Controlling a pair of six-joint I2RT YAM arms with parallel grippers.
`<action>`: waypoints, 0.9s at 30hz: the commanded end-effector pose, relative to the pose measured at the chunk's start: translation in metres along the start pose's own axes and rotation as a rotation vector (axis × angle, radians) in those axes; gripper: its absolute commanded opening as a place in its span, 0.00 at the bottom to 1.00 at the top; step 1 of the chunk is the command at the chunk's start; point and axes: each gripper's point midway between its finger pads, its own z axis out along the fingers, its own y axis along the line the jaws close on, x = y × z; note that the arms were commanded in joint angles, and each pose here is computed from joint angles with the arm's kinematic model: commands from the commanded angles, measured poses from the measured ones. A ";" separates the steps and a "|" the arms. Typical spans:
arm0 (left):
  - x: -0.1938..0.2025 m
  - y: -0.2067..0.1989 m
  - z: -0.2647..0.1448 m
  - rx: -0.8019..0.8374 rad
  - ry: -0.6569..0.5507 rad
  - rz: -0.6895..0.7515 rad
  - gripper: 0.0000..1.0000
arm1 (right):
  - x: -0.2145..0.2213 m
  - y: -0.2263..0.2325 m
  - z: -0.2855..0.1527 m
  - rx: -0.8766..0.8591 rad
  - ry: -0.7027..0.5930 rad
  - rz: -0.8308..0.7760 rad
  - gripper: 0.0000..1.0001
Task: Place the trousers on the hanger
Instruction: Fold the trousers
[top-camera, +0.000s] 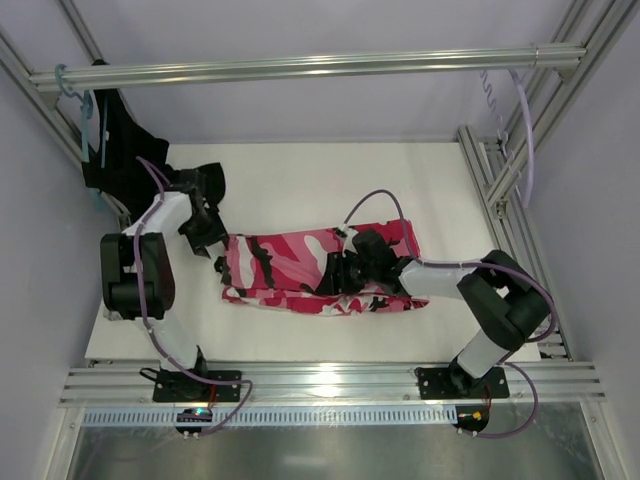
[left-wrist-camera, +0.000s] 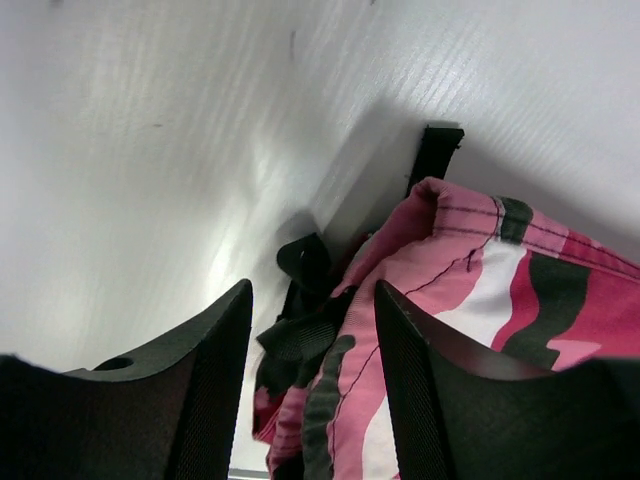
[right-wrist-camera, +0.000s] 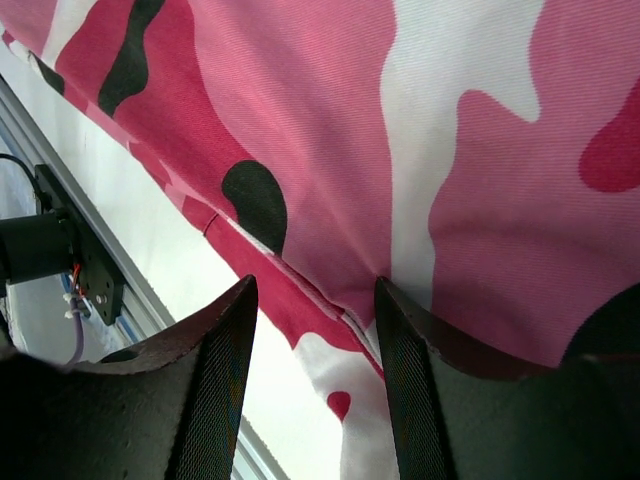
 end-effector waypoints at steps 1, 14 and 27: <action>-0.032 0.004 -0.057 -0.028 -0.200 0.004 0.53 | -0.013 0.027 -0.014 -0.044 -0.017 -0.047 0.54; 0.100 -0.061 -0.062 0.343 -0.117 0.023 0.54 | 0.007 0.026 -0.030 -0.065 0.017 -0.072 0.54; 0.098 0.004 -0.030 0.115 -0.186 -0.097 0.56 | 0.027 -0.005 -0.032 0.040 0.014 -0.029 0.53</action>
